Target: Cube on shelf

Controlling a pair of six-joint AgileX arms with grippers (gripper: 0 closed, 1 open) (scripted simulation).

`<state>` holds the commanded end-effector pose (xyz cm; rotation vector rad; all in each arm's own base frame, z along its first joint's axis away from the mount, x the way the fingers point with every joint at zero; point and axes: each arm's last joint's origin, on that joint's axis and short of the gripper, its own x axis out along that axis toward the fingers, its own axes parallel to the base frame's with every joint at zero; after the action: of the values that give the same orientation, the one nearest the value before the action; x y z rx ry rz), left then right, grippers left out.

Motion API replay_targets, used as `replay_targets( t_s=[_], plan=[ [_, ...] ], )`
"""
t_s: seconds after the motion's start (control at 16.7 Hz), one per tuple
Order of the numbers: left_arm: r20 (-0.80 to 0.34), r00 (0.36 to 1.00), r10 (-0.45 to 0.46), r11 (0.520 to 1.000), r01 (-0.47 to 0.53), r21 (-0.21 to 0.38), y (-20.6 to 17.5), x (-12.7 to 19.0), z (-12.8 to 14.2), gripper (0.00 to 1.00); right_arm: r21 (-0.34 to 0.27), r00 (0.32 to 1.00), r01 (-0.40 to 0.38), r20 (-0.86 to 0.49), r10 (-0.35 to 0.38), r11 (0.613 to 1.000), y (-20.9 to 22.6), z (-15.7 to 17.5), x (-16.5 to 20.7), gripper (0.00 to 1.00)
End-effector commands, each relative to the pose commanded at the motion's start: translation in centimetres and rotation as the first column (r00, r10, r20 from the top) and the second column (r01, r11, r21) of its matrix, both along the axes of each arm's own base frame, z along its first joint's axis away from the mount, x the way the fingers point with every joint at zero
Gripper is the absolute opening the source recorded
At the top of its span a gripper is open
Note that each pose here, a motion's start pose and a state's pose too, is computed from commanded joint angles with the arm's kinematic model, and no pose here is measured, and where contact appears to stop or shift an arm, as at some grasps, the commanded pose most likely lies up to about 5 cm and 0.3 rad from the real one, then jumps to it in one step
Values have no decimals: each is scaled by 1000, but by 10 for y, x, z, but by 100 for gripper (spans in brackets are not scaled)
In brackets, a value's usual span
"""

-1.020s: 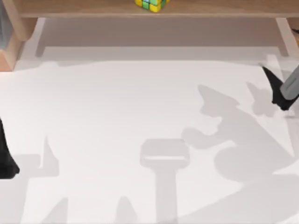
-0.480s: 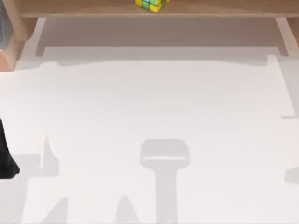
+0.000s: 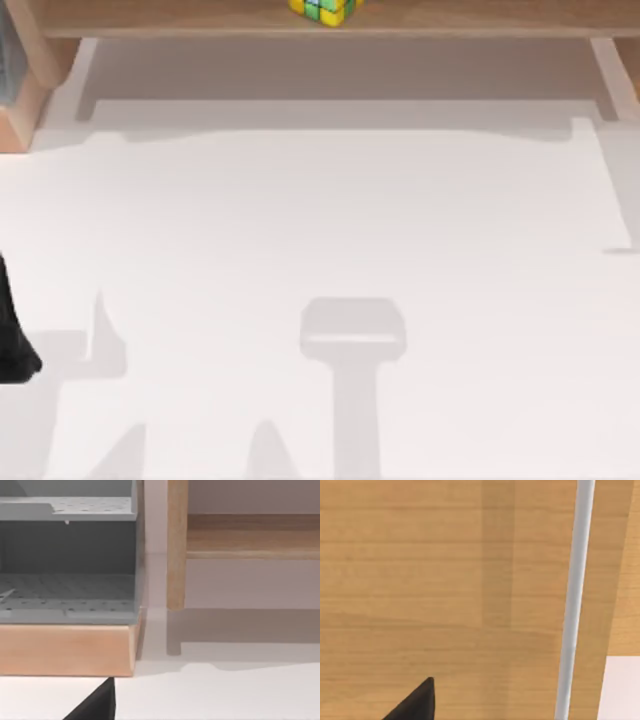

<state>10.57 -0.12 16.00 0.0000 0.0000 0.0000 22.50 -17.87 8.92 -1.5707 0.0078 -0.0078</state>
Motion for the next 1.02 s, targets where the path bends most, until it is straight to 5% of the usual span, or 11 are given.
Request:
replay_targets(
  t_s=[0.66, 1.02],
  plan=[
    [0, 1000, 0, 1000, 0, 0, 0, 0, 0, 100, 0, 1000, 0, 0, 0, 1000, 0, 0, 25, 100],
    [0, 1000, 0, 1000, 0, 0, 0, 0, 0, 100, 0, 1000, 0, 0, 0, 1000, 0, 0, 25, 55]
  ],
)
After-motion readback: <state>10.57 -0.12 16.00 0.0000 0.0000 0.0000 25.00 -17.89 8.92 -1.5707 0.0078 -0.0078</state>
